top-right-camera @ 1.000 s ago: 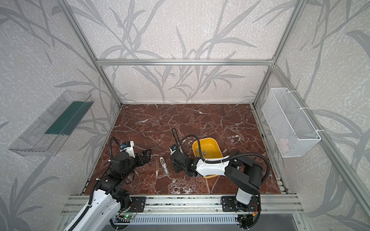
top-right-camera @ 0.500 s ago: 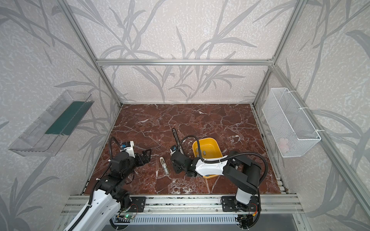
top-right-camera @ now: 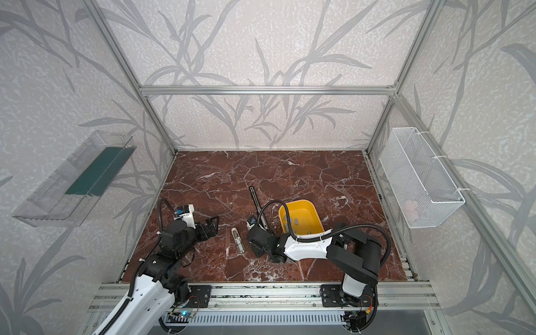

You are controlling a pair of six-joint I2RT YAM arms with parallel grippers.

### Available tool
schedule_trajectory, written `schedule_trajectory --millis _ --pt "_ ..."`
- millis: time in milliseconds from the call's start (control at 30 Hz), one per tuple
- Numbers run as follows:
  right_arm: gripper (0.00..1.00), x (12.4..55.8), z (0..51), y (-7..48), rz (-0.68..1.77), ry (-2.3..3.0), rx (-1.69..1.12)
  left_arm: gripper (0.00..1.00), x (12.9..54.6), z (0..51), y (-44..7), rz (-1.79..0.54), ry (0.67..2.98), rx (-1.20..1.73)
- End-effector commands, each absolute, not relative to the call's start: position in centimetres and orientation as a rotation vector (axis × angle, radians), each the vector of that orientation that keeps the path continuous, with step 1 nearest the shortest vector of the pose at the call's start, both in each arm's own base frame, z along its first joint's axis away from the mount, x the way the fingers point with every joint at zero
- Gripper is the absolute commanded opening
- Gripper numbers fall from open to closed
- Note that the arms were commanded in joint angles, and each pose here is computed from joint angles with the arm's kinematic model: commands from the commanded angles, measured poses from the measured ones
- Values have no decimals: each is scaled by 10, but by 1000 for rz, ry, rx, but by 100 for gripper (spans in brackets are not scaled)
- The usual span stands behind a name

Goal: Load the staples into the stapler

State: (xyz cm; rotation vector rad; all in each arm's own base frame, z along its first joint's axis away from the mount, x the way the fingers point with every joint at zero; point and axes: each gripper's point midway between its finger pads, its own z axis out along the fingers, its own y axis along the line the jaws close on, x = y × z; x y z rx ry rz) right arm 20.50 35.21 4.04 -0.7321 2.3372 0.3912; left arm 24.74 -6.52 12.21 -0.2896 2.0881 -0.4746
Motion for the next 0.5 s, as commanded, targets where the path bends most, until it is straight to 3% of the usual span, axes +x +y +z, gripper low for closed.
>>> schedule_trajectory --millis 0,267,400,467 --pt "0 199 39 343 368 2362 -712 99 250 130 -65 -478 2062 -282" --pt "1 193 36 349 368 2363 -739 99 250 130 -65 -480 2063 -280" --pt "22 193 42 349 359 2342 -740 99 250 130 -66 -481 2060 -280" --pt "27 194 46 348 361 2330 -738 99 250 130 -65 -481 2061 -281"
